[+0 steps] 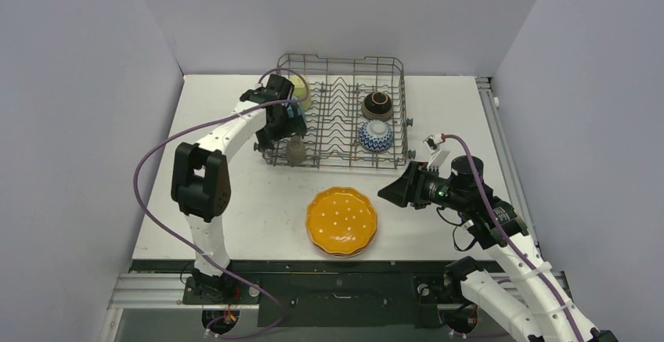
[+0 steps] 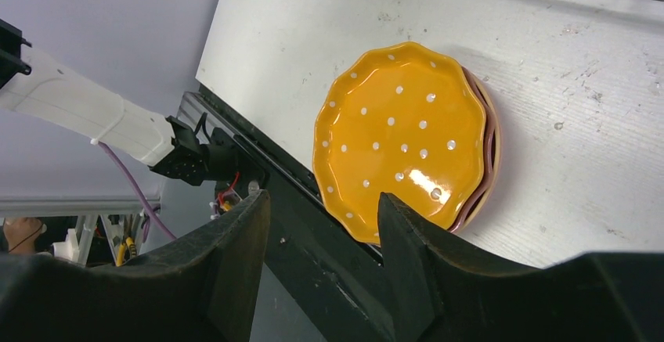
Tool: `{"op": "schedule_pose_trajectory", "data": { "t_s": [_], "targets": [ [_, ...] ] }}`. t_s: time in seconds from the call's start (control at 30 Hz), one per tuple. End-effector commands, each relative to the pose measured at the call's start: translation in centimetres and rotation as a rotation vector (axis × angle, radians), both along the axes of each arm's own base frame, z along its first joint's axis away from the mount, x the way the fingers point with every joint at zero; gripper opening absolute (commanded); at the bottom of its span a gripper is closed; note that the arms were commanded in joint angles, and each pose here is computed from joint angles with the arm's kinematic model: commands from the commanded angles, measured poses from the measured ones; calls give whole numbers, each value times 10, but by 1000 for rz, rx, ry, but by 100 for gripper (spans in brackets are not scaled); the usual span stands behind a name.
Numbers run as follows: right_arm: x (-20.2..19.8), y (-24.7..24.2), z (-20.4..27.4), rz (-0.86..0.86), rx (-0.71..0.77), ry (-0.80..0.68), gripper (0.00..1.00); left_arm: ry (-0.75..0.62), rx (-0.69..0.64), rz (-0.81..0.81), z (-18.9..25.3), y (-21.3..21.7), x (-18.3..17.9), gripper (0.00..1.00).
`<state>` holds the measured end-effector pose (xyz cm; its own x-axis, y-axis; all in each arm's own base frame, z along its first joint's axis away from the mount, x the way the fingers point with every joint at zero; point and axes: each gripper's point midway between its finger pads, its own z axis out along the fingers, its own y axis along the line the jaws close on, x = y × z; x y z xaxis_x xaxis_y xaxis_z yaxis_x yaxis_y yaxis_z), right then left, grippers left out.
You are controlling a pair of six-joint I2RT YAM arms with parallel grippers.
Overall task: Load the mixed dishes into the dish rack
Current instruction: Turn the cup upside down in the dish rack, then move the plate to the corner of the board.
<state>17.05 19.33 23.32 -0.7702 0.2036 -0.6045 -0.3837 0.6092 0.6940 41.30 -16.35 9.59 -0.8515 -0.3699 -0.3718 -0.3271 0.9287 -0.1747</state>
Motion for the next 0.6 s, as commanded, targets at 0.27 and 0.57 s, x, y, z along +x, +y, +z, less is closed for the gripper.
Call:
{"op": "schedule_pose_trajectory", "data": {
  "t_s": [0.27,0.57],
  "targets": [
    [8,-12,18,-54,-49,-69,49,-204,-41,-91,90,-8,-10,96],
    [14,-27,36,-127,-111,-114,49,-259,-78,-148,120,-20,-39,96]
  ]
}}
